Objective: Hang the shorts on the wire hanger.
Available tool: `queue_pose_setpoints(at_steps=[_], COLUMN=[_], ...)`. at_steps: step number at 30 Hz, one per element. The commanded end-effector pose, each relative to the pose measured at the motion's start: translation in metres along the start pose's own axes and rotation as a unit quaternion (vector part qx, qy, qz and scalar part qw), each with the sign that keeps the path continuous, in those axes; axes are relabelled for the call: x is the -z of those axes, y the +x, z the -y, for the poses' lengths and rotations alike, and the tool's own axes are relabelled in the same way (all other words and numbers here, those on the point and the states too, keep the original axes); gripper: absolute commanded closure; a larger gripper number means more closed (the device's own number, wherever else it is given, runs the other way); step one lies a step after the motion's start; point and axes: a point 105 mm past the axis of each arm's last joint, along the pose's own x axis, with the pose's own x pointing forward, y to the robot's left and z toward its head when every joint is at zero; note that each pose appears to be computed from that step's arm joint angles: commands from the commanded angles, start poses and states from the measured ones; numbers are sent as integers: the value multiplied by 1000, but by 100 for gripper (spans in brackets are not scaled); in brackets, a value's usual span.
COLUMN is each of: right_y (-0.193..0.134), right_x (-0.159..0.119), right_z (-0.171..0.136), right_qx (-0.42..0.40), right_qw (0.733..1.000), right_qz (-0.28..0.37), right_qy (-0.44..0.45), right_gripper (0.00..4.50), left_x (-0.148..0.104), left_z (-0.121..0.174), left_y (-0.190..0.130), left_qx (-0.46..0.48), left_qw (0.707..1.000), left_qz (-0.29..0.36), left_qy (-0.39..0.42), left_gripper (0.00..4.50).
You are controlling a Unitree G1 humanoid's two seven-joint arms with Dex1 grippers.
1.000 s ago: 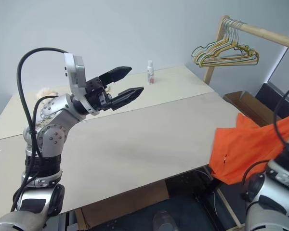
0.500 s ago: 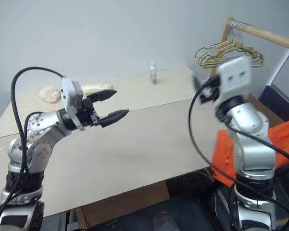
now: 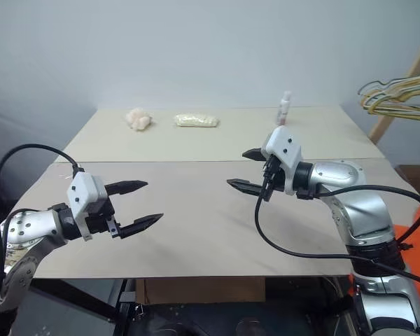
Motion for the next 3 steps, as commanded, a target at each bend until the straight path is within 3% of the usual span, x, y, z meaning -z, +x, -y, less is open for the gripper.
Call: queue_pose_setpoints(at_steps=[1, 3], right_y=[-3, -4], right_x=[-12, -11], right_z=[0, -1], right_qx=[-1, -3], right_qw=[999, 999], right_qz=[14, 11], right_qy=[-31, -32], right_gripper=[5, 5], left_x=[-12, -12], left_z=[0, -2], left_y=[1, 1], left_qx=[0, -2], left_qw=[1000, 1000], left_qz=[19, 26], left_qy=[18, 10], left_gripper=[0, 0])
